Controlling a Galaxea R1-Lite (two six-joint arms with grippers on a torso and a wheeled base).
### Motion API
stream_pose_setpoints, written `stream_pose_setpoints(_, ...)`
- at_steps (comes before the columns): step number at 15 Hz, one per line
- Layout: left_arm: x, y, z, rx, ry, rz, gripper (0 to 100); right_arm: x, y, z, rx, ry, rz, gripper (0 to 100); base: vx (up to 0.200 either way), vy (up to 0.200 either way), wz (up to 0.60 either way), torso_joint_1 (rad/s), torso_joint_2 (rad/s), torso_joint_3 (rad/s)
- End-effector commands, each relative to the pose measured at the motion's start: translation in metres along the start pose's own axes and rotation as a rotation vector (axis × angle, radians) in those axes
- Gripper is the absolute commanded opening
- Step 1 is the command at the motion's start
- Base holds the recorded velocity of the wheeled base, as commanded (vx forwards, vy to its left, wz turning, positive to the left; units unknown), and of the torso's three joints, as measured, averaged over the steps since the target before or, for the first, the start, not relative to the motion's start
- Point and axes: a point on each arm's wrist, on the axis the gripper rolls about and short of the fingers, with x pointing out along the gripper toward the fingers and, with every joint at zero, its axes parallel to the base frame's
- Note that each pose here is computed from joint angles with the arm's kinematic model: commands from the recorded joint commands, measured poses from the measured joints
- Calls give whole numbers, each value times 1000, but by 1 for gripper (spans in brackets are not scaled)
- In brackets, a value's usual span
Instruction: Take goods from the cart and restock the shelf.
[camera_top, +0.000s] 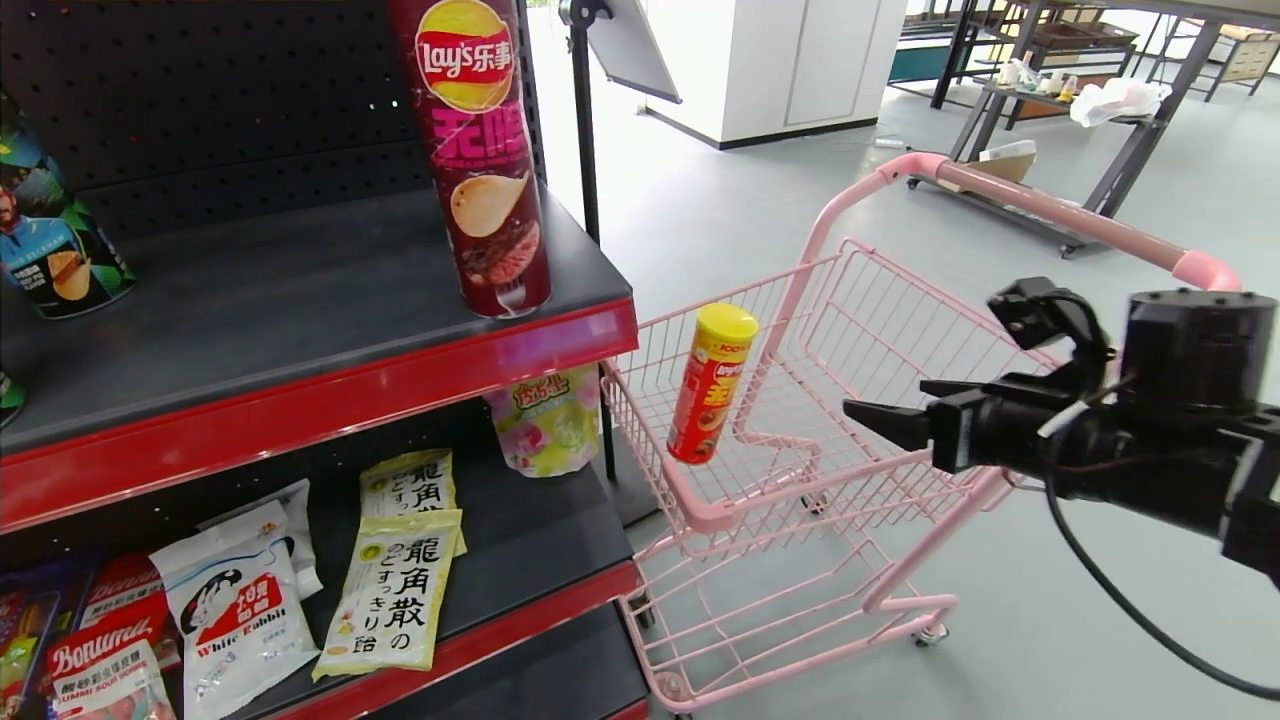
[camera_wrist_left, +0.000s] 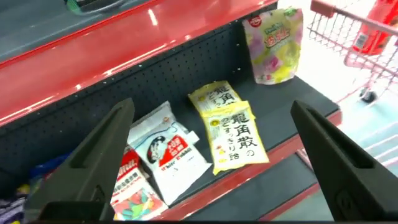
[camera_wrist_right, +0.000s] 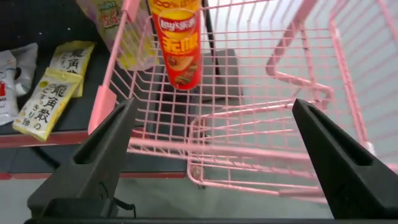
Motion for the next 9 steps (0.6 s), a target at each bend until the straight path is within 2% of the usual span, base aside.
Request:
stream_pose_setpoints(1, 6, -1, 9, -38, 17, -53, 100, 69, 12, -9, -5, 60, 72, 100, 0, 0, 0, 0, 0, 0)
stream_pose_setpoints(2, 5, -1, 9, -43, 15, -56, 100, 70, 12, -9, -5, 59, 72, 100, 0, 0, 0, 0, 0, 0)
stream_pose_setpoints(3, 7, -1, 10, -59, 20, -72, 100, 95, 16, -6, 4, 50, 88, 100, 0, 0, 0, 0, 0, 0)
stream_pose_setpoints(5, 7, -2, 8, -56, 29, -71, 100, 111, 22, -6, 32, 45, 108, 100, 0, 0, 0, 0, 0, 0)
stream_pose_setpoints(9, 8, -2, 8, -53, 35, -69, 100, 133, 21, -9, 36, 44, 108, 100, 0, 0, 0, 0, 0, 0)
